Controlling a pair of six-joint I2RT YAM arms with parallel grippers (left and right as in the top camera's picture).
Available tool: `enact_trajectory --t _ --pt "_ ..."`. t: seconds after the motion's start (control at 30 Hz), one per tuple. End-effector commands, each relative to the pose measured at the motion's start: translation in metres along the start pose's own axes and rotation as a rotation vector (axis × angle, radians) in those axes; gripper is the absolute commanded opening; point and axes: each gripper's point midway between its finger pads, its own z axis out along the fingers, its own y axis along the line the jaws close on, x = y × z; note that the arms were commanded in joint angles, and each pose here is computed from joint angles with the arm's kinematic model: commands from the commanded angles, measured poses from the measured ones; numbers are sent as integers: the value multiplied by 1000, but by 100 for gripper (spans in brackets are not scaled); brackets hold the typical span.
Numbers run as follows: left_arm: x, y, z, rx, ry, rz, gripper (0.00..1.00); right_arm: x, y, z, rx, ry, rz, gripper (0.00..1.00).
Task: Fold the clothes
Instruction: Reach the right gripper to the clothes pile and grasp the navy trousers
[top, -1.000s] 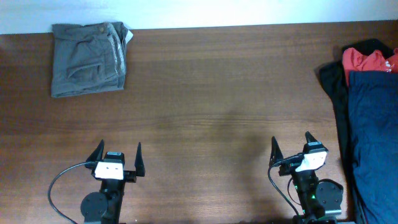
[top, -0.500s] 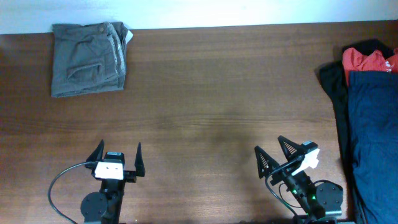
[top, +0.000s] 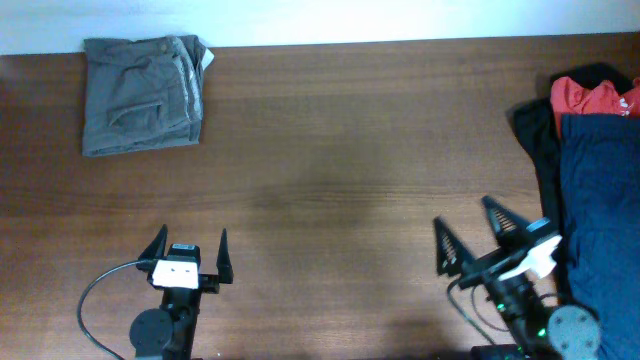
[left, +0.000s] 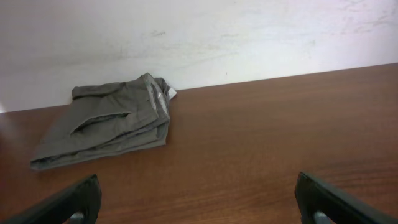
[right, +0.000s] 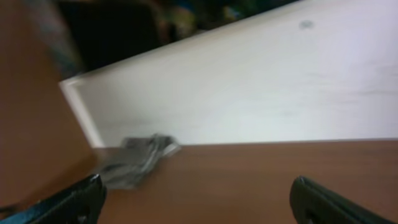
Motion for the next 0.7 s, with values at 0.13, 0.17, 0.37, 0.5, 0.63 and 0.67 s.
enact_trajectory --t 0.13,0.17,0.37,0.5,0.63,0.67 --pt "2 3 0 -15 1 20 99 -58 -94 30 620 246 -52 99" --pt "2 3 0 -15 1 20 99 -61 -103 36 666 291 -75 99" --pt "2 3 0 -15 0 20 99 -63 -165 89 805 605 -181 99" --pt "2 3 0 -15 1 20 99 -32 -234 116 884 806 -249 99" --pt "2 3 0 -15 0 20 99 -2 -290 112 1031 912 -261 99" --pt "2 3 0 -15 0 20 99 7 -303 110 1057 931 -257 99"
